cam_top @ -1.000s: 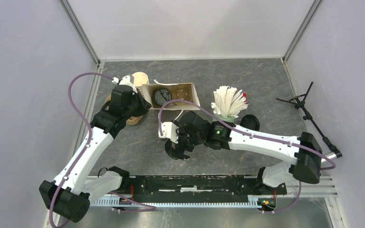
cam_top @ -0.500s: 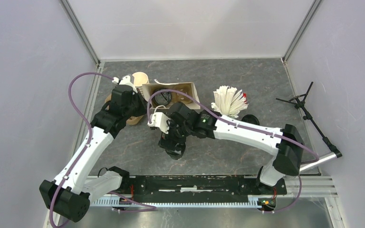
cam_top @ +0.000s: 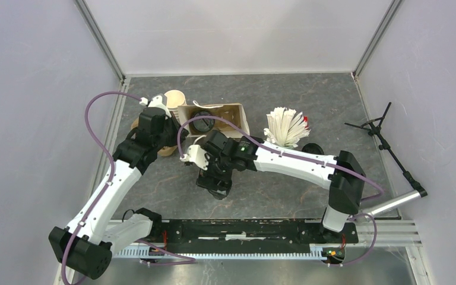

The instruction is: Pack the takeout coffee

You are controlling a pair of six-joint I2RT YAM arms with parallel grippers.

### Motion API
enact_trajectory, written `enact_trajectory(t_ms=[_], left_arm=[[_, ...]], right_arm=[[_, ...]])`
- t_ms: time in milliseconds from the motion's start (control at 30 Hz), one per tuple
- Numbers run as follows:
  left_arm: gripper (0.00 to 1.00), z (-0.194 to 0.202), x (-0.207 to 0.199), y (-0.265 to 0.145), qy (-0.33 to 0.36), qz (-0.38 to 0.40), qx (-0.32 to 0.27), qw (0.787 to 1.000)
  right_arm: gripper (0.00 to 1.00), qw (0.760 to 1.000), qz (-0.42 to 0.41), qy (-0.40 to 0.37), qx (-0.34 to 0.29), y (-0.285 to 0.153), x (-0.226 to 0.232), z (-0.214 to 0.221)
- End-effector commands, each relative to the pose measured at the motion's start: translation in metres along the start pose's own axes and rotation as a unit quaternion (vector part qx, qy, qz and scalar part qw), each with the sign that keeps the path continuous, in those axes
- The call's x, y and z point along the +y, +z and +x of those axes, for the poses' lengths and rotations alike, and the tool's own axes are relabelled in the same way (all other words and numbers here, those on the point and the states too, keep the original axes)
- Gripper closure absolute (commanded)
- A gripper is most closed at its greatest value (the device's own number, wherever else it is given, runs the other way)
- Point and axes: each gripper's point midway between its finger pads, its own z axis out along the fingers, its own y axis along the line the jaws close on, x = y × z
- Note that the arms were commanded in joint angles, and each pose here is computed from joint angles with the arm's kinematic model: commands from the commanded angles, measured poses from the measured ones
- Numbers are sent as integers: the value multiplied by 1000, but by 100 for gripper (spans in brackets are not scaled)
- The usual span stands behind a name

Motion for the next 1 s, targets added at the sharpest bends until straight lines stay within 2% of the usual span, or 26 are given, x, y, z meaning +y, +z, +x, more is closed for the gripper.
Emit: enact_trajectory(t_ms=[0, 200, 433, 567, 800, 967], left_arm=[[98, -20, -8, -4, 0, 18, -43, 999], [98, -20, -9, -4, 1, 20, -43, 999], [98, -20, -9, -5, 2, 21, -43, 999], [98, -18, -9, -6, 2, 21, -42, 999], [98, -15, -11, -6, -2, 29, -35, 999], [98, -10, -13, -5, -1, 40, -30, 999]], right_arm=[[2, 1000, 20, -2, 3, -3, -4, -9], [2, 999, 38, -15, 18, 4, -6, -3], [17, 999, 44, -18, 17, 4, -5, -3], [18, 999, 33, -21, 15, 0, 1, 0], [18, 999, -4, -40, -21, -36, 19, -11], [18, 994, -49, -68, -71, -79, 42, -27]])
